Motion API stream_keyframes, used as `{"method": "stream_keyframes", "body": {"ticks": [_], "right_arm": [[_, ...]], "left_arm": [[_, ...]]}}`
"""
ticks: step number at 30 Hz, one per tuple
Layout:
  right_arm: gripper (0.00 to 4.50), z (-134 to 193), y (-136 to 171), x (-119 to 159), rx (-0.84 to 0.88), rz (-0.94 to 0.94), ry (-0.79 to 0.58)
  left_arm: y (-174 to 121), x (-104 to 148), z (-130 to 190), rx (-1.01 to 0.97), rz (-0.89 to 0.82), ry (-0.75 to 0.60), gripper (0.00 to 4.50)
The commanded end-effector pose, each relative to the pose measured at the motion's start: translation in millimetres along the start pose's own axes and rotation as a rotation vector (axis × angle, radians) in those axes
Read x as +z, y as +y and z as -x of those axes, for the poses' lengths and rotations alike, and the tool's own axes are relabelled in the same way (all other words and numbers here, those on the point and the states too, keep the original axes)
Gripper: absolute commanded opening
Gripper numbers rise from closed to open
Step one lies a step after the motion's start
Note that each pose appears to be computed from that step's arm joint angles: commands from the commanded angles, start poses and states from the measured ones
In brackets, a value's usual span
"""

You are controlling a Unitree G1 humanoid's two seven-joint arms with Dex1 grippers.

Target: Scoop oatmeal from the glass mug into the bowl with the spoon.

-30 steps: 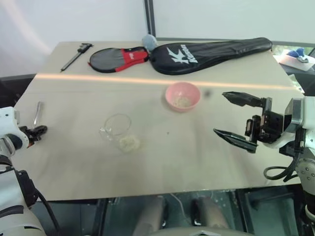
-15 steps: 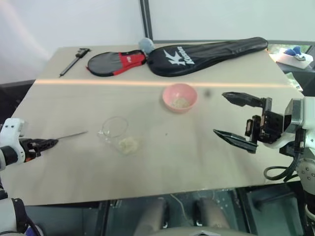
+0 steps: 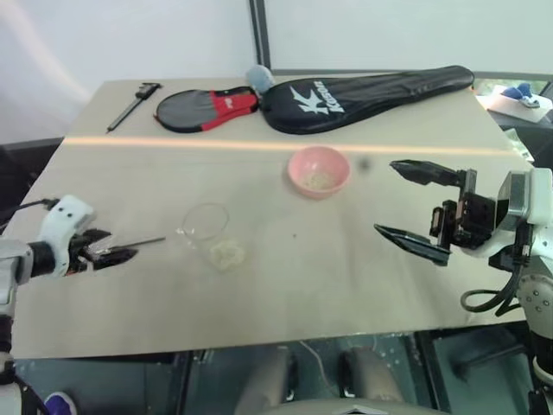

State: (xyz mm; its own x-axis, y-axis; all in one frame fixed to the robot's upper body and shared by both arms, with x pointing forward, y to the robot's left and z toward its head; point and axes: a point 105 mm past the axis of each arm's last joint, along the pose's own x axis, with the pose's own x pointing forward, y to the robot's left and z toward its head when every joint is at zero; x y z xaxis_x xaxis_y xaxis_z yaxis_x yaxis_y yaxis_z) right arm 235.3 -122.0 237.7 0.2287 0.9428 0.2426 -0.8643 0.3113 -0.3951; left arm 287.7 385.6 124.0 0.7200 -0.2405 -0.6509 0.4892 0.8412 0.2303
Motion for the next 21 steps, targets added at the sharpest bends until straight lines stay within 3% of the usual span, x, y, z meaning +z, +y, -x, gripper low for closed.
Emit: {"method": "stream_keyframes", "body": {"ticks": [1, 9, 21], "right_arm": [[4.5, 0, 4, 11, -0.007, 0.05, -0.018], [4.5, 6, 13, 18, -0.018, 0.062, -0.008], [4.5, 14, 28, 17, 0.078, 0.042, 0.053]], "left_arm": [[13, 8, 9, -0.001, -0.12, 0.075, 4.48], [18, -4, 17, -0.156, -0.243, 0.26, 4.48], [18, -20, -4, -0.128, -0.302, 0.256, 4.48]]}}
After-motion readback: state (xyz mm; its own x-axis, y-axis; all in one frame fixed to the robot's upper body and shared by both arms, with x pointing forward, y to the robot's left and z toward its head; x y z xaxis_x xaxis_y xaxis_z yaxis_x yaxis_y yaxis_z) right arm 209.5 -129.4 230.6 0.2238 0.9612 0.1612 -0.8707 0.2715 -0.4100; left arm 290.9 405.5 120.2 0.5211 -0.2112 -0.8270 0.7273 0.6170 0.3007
